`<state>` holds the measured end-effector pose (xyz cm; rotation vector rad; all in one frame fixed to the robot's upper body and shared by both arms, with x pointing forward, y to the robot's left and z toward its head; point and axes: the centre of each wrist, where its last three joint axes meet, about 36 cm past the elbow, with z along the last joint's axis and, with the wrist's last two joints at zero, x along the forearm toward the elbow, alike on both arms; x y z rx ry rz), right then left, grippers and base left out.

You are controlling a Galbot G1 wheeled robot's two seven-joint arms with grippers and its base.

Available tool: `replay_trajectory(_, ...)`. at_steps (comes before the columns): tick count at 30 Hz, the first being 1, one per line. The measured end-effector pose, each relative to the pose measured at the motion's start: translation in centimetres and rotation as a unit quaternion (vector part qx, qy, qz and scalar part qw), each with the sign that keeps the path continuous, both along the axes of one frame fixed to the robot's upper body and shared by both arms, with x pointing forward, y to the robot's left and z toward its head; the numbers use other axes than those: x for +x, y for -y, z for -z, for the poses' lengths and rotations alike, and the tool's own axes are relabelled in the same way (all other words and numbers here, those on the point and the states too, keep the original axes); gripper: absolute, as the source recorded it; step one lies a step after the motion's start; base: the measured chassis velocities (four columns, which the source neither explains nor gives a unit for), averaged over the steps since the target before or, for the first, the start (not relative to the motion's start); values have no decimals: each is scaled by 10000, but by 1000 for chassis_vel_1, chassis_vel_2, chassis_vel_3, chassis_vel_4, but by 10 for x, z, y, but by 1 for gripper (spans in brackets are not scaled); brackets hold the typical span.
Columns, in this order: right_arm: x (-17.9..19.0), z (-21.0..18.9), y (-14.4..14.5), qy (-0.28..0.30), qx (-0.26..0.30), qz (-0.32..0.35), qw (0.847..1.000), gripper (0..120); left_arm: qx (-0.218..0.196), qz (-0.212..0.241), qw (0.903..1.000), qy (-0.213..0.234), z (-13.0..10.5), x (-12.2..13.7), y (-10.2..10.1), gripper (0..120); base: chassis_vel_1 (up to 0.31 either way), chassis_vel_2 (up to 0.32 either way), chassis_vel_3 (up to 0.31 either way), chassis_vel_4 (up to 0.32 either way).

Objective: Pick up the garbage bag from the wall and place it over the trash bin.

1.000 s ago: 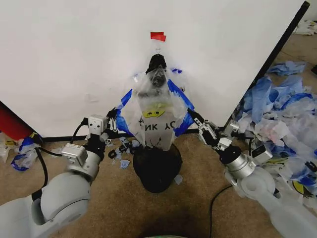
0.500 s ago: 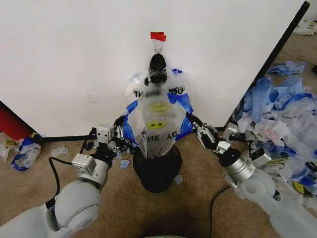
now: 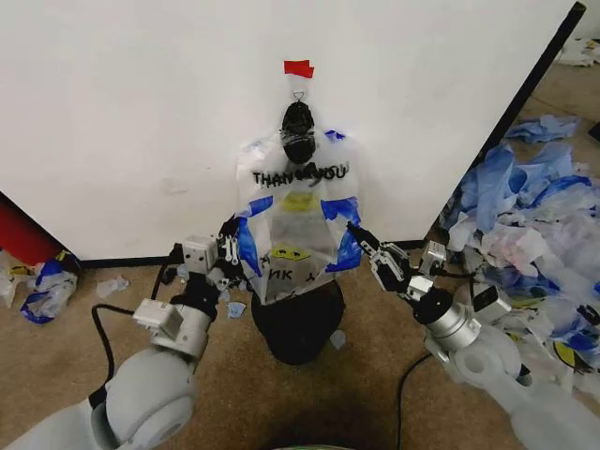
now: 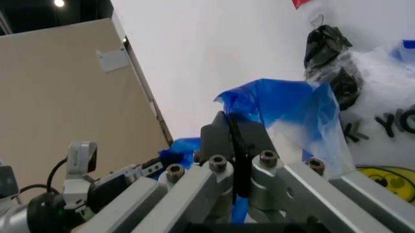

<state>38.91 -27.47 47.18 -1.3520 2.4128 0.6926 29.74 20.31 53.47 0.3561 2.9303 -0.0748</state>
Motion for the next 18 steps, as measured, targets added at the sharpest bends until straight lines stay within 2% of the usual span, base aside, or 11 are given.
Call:
replay_trajectory(12,-26,0,1,-156,-58,-136,9998,0,-227,-88,9996,-152,5,-38,8,0,0,0,0,0)
replay_trajectory(18,-39,-2,-7,-191,-54,-268,9994,0,-165,-318,9993,-97,2,-39,-1,0,0,0,0,0)
